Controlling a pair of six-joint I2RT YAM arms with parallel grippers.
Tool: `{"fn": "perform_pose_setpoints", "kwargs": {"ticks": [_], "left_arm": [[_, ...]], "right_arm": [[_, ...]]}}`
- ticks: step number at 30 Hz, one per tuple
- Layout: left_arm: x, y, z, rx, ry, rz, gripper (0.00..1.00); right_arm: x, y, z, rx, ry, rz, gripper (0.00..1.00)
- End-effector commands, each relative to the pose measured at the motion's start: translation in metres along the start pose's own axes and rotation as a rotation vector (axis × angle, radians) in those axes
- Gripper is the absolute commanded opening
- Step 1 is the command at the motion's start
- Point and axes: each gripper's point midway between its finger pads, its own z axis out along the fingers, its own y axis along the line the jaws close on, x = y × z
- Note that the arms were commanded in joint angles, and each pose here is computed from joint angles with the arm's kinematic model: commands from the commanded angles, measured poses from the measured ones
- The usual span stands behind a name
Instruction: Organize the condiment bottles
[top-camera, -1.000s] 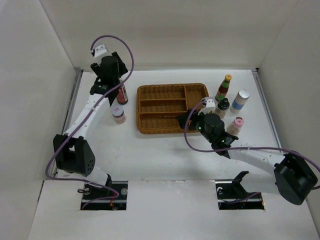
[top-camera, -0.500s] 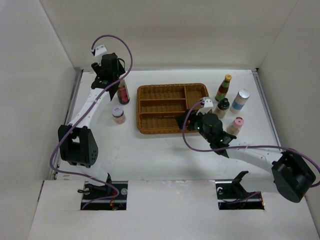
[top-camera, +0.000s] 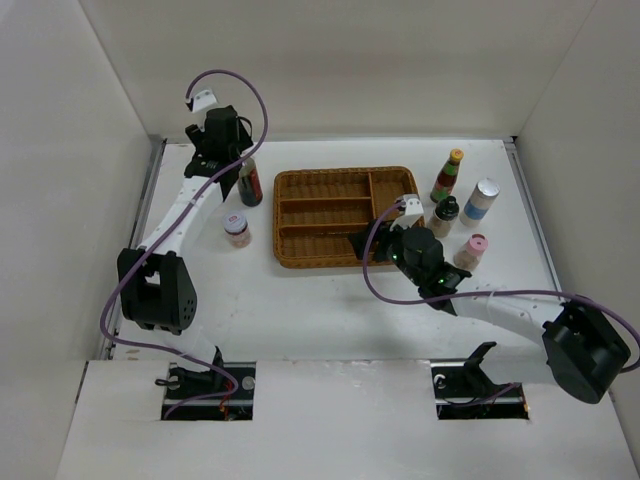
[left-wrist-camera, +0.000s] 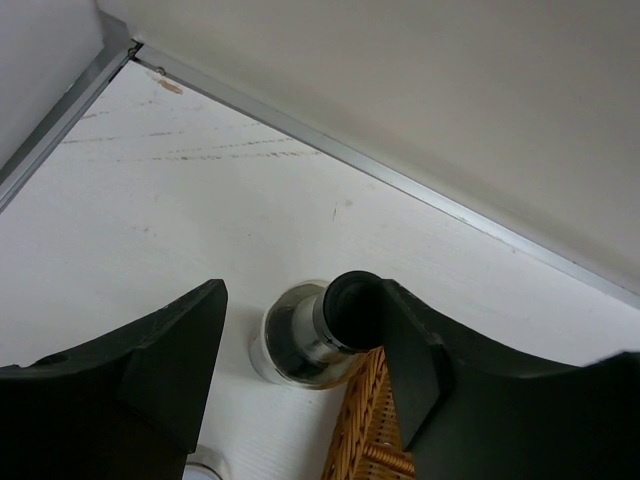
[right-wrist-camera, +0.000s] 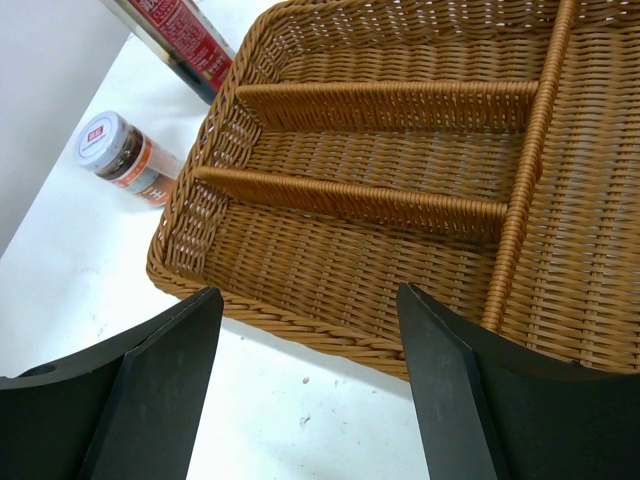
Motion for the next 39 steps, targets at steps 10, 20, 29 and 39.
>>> {"fn": "perform_pose_setpoints", "kwargs": {"ticks": [10, 20, 29, 39], "left_arm": [[-0.015, -0.029, -0.013, 0.098, -0.045, -0.008, 0.68], [0.006, -0.024, 0.008, 0.051, 0.014, 0.048, 0.56], [0.003, -0.026, 0.015, 0.030, -0.001, 0.067, 0.38], [-0.014, -0.021, 0.010, -0.005, -0.051, 0.098, 0.50]], "right_arm": [[-0.023, 0.018, 0.005, -0.036, -0.056, -0.013, 0.78], [-0.024, 0.019, 0.004, -0.038, -0.060, -0.014, 0.79], [-0.020, 0.019, 0.007, -0.036, -0.050, -0.019, 0.79], [-0.018, 0.021, 0.008, -0.044, -0.041, -0.028, 0.79]]}}
